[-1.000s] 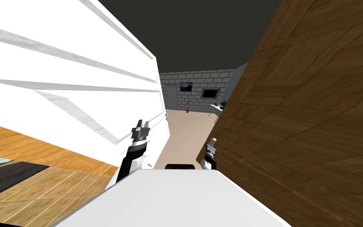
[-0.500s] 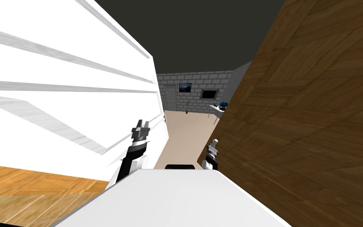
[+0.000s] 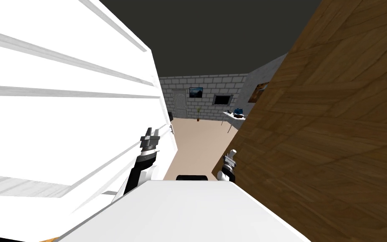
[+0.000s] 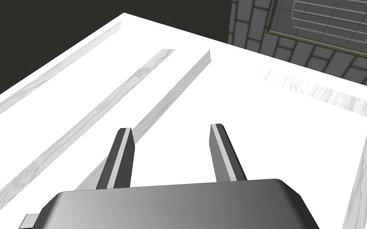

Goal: Push the door open

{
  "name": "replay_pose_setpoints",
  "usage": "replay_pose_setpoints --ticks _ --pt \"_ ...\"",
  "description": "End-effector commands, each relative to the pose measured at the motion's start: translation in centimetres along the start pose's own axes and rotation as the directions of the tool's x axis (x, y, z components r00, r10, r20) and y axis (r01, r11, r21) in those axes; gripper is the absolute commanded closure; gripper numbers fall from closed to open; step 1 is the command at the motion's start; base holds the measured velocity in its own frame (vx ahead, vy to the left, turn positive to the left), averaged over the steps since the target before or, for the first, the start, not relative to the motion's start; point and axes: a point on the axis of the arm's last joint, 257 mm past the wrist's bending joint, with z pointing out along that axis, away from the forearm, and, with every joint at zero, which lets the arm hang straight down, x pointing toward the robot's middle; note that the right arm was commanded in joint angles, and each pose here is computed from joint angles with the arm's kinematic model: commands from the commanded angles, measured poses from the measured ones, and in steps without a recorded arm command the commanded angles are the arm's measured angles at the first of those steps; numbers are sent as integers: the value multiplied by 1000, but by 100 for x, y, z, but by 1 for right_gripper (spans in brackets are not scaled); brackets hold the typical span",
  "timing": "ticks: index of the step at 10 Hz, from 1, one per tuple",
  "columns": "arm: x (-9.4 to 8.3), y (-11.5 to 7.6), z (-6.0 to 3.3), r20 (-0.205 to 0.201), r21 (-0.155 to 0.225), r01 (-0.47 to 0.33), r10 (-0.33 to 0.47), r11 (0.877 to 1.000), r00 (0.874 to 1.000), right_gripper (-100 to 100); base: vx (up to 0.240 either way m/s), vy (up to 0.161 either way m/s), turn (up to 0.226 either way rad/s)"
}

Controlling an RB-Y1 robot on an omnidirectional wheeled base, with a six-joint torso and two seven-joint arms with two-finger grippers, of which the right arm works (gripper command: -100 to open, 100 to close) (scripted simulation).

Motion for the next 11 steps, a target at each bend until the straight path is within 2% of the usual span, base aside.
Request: replay_pose_setpoints --ticks 1,6,11 --pt "71 189 90 -17 -36 6 -7 999 1000 100 177 -59 -57" --pt "84 645 143 -19 -134 5 -8 991 1000 100 201 -78 -68" --pt "58 988 116 -14 -217 -6 3 976 1000 100 187 -64 -65"
